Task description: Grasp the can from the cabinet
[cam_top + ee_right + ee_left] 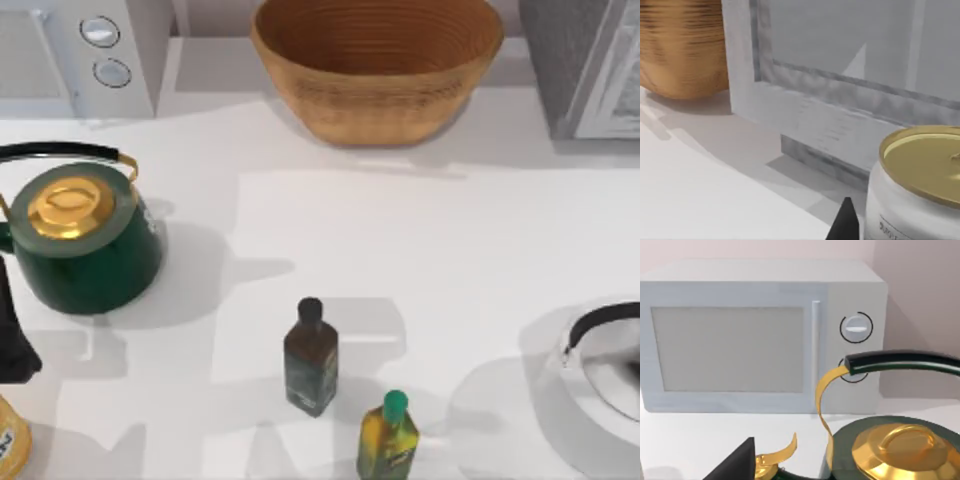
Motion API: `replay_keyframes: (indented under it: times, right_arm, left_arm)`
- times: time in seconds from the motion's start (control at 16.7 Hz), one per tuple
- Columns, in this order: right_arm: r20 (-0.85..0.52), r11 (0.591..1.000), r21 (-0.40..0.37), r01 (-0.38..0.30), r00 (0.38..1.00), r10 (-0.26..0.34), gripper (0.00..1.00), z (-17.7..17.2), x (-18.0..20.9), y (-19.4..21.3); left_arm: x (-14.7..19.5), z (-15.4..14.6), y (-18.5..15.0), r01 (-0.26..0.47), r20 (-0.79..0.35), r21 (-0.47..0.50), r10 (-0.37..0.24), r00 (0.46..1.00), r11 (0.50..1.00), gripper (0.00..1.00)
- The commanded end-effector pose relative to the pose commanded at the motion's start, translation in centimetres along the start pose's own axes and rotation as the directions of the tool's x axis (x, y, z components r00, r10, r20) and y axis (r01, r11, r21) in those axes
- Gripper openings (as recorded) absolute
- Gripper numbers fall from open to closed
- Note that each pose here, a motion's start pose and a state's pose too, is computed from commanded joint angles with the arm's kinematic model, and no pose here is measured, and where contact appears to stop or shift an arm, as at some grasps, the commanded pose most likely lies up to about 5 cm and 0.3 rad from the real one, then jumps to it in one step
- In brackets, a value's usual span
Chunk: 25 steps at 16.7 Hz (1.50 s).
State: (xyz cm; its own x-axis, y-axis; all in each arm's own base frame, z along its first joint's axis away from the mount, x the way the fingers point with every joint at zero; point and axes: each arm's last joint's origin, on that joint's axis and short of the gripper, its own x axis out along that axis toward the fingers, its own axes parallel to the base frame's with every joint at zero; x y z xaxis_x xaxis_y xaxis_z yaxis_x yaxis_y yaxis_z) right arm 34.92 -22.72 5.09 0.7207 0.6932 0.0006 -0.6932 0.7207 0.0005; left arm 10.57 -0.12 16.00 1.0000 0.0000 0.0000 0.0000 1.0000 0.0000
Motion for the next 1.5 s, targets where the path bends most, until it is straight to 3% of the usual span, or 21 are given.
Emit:
replay_keyframes:
  times: [0.84,1.5]
  right_arm:
    - [0.0,1.0,0.0,0.0,1.0,0.0,0.0,-0.7,2.4,0.0]
    - [0.0,1.0,0.0,0.0,1.0,0.0,0.83,-0.7,2.4,0.0]
  left_arm:
    - [0.0,0.0,0.0,0.0,0.0,0.0,0.0,1.0,1.0,1.0]
    - [0.0,0.0,0.0,0.0,0.0,0.0,0.0,1.0,1.0,1.0]
